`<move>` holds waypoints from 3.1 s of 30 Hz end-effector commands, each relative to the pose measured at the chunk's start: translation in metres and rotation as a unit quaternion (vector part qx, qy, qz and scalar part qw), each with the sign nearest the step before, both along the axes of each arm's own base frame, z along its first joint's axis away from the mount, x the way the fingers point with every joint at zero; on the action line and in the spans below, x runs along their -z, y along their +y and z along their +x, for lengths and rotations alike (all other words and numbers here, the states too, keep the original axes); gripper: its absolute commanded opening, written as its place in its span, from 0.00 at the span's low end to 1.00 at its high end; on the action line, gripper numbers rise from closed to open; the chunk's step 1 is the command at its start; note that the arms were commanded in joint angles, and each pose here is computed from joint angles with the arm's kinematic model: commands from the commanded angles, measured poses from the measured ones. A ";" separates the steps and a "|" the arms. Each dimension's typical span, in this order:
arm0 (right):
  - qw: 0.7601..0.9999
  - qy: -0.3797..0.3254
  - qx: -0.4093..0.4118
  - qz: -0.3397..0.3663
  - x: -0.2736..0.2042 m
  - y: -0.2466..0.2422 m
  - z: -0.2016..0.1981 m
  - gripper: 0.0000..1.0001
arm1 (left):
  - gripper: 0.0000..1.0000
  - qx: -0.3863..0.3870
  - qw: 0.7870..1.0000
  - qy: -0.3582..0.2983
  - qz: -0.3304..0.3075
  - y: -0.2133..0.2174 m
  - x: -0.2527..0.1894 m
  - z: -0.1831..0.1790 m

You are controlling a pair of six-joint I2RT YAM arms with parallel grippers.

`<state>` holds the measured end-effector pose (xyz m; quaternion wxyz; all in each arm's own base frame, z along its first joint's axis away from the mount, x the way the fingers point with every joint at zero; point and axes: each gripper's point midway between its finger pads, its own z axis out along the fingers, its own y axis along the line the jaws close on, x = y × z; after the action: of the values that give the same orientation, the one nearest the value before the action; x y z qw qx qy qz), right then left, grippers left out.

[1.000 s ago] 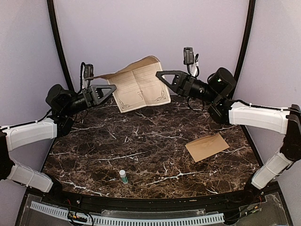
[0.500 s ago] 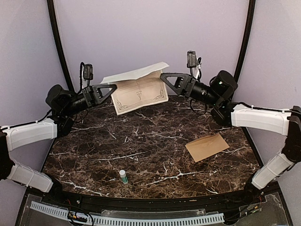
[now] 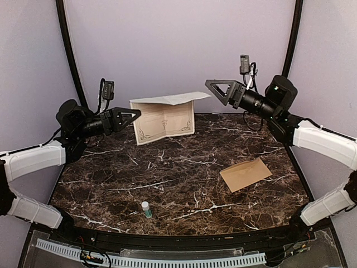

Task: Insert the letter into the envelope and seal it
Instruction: Fold the letter.

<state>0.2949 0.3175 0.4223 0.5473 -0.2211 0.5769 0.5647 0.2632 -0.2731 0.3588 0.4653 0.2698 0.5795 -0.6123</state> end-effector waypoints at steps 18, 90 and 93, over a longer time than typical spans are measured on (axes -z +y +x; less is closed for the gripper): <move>0.974 -0.018 -0.107 -0.198 0.026 0.036 -0.016 0.98 | 0.00 0.070 0.993 -0.018 0.092 -0.005 0.022 -0.029; 0.898 0.009 -0.347 -0.270 0.079 0.086 -0.096 0.00 | 0.88 0.093 0.980 -0.006 0.177 -0.036 0.039 -0.038; 0.902 0.009 -0.340 -0.268 0.079 0.083 -0.093 0.00 | 0.94 0.057 0.978 -0.004 0.201 -0.024 0.045 -0.031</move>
<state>0.1988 0.4051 0.3291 0.2057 -0.5386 0.6098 0.5438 0.2279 -0.3128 0.3056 0.3302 0.3944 0.6543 -0.5544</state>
